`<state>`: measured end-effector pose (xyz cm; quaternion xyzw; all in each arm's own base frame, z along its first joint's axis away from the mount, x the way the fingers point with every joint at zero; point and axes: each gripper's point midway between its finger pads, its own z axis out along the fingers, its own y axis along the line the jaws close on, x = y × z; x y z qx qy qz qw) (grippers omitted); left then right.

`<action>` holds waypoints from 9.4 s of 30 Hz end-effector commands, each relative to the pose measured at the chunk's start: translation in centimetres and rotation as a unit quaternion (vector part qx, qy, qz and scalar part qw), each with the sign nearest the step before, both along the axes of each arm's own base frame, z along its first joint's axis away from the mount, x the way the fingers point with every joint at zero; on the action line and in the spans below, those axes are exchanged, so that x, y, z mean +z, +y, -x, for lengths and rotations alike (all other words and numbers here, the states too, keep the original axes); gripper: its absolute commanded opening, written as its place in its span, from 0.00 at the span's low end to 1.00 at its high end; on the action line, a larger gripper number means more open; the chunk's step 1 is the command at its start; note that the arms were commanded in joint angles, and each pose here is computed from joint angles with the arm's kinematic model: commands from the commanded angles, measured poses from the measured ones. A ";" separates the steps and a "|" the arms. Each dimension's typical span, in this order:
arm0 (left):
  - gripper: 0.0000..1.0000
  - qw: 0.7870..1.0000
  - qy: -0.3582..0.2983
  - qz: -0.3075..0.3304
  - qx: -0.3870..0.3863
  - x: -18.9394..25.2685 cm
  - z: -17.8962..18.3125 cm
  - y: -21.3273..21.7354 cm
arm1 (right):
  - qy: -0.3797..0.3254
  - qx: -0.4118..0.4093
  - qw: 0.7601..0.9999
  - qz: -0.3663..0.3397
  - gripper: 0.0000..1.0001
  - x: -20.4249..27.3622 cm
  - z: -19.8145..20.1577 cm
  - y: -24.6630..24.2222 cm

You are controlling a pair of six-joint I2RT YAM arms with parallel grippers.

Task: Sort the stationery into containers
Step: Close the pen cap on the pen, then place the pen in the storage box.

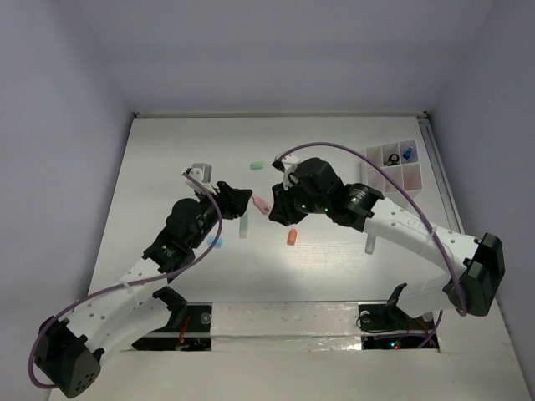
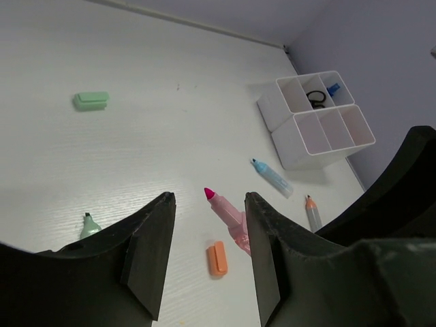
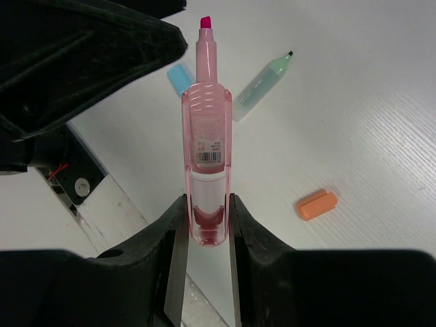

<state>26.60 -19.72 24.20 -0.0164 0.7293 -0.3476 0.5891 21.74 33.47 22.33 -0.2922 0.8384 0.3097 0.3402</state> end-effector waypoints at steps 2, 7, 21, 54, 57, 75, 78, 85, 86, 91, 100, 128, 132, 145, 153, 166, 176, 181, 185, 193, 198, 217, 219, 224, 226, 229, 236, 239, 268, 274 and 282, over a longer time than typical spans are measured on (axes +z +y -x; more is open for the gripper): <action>0.42 0.998 -0.033 0.035 -0.029 3.5 -0.4 -1.6 | -0.029 0.008 0.999 -0.031 0.00 2.0 -0.7 1.0; 0.57 0.999 -0.023 0.028 -0.029 3.4 -0.8 -1.9 | -0.044 0.000 0.998 -0.035 0.00 2.5 -1.1 0.7; 0.60 0.995 -0.037 0.060 -0.069 5.2 -0.9 -3.9 | -0.008 0.035 0.999 -0.035 0.00 0.1 -0.2 2.2; 0.57 0.991 -0.084 0.066 -0.081 -0.4 4.3 -0.6 | 0.028 0.008 0.998 -0.053 0.00 4.5 -2.5 -2.2; 0.58 0.989 -0.105 0.055 -0.085 0.0 4.1 -1.1 | 0.041 0.025 0.997 -0.067 0.00 4.9 -2.0 -1.6; 0.49 0.986 -0.152 0.026 -0.063 2.8 3.3 -3.9 | 0.080 0.070 0.989 -0.102 0.00 5.6 -0.1 -0.4; 0.43 0.987 -0.151 0.025 -0.051 2.8 3.0 -3.6 | 0.085 0.071 0.989 -0.102 0.00 5.3 0.0 -0.3; 0.25 0.988 -0.148 0.018 -0.050 2.7 2.9 -3.8 | 0.085 0.070 0.988 -0.106 0.00 5.4 -0.3 -0.4; 0.22 0.988 -0.148 0.018 -0.050 2.7 2.9 -3.8 | 0.087 0.070 0.988 -0.104 0.00 5.2 -0.2 -0.4; 0.04 0.987 -0.150 0.018 -0.046 3.1 2.9 -3.6 | 0.084 0.063 0.989 -0.100 0.00 5.4 -0.2 -0.7; 0.00 0.990 -0.130 0.009 -0.057 2.1 3.4 -3.9 | 0.051 0.025 0.994 -0.094 0.00 6.9 -1.8 -1.6; 0.00 0.985 -0.129 -0.005 -0.115 2.4 5.5 -7.0 | -0.074 -0.047 0.989 -0.119 0.00 13.0 -8.9 -0.3; 0.00 0.984 -0.130 -0.007 -0.123 2.4 5.8 -7.5 | -0.065 -0.038 0.990 -0.115 0.00 12.5 -9.0 0.2; 0.00 0.985 -0.140 -0.006 -0.102 3.3 5.4 -7.0 | -0.032 -0.017 0.994 -0.106 0.00 10.3 -8.2 0.7; 0.00 0.986 -0.151 -0.004 -0.072 4.7 4.8 -5.9 | 0.003 -0.009 0.994 -0.108 0.00 7.6 -7.1 0.8; 0.00 0.982 -0.174 0.007 -0.079 6.6 5.0 -6.3 | 0.031 0.004 0.994 -0.105 0.00 5.0 -6.0 1.2; 0.00 0.982 -0.181 0.025 -0.049 8.9 4.3 -5.7 | 0.044 0.012 0.993 -0.110 0.00 3.3 -3.1 1.7; 0.00 0.981 -0.190 0.025 -0.043 10.0 4.1 -5.6 | 0.052 0.006 0.993 -0.101 0.00 1.3 -2.1 1.4; 0.00 0.979 -0.199 0.033 -0.039 11.5 4.1 -5.5 | 0.054 -0.001 0.994 -0.093 0.00 0.2 -1.5 1.2; 0.00 0.972 -0.229 0.040 -0.022 15.7 3.8 -5.1 | 0.068 -0.001 0.995 -0.074 0.00 -3.0 0.9 1.8; 0.00 0.964 -0.263 0.039 -0.007 19.7 3.6 -4.7 | 0.110 -0.021 0.991 -0.077 0.00 -7.9 3.3 1.4; 0.57 0.976 -0.157 0.014 -0.149 9.8 5.8 -9.6 | -0.036 -0.156 0.963 -0.215 0.00 6.3 -8.0 -2.8; 0.59 0.978 -0.143 0.009 -0.153 8.2 6.3 -9.1 | -0.068 -0.177 0.954 -0.234 0.00 9.6 -11.1 -4.4; 0.71 0.976 -0.141 0.026 -0.164 7.5 8.1 -7.5 | -0.113 -0.289 0.930 -0.196 0.00 10.6 -17.6 -11.1; 0.77 0.978 -0.142 0.024 -0.152 7.1 8.3 -6.4 | -0.134 -0.343 0.915 -0.163 0.00 10.2 -18.9 -15.0; 0.80 0.980 -0.139 0.013 -0.144 5.6 8.5 -5.5 | -0.168 -0.431 0.880 -0.103 0.00 9.6 -19.5 -21.5; 0.83 0.981 -0.119 -0.006 -0.152 1.6 8.9 -5.1 | -0.209 -0.603 0.770 -0.001 0.00 7.9 -17.7 -35.4; 0.87 0.982 -0.125 -0.011 -0.143 1.1 8.9 -4.5 | -0.240 -0.663 0.709 0.025 0.00 8.0 -16.1 -39.7; 0.99 0.989 -0.101 -0.019 -0.103 -0.6 8.1 -3.1 | -0.193 -0.665 0.703 0.164 0.03 0.8 -18.5 -43.3; 0.99 0.990 -0.096 -0.025 -0.096 -1.1 7.8 -3.0 | -0.174 -0.656 0.710 0.189 0.10 -0.2 -18.7 -43.3; 0.99 0.990 -0.099 -0.021 -0.095 -0.8 7.9 -2.8 | -0.169 -0.657 0.711 0.188 0.52 0.3 -18.0 -43.3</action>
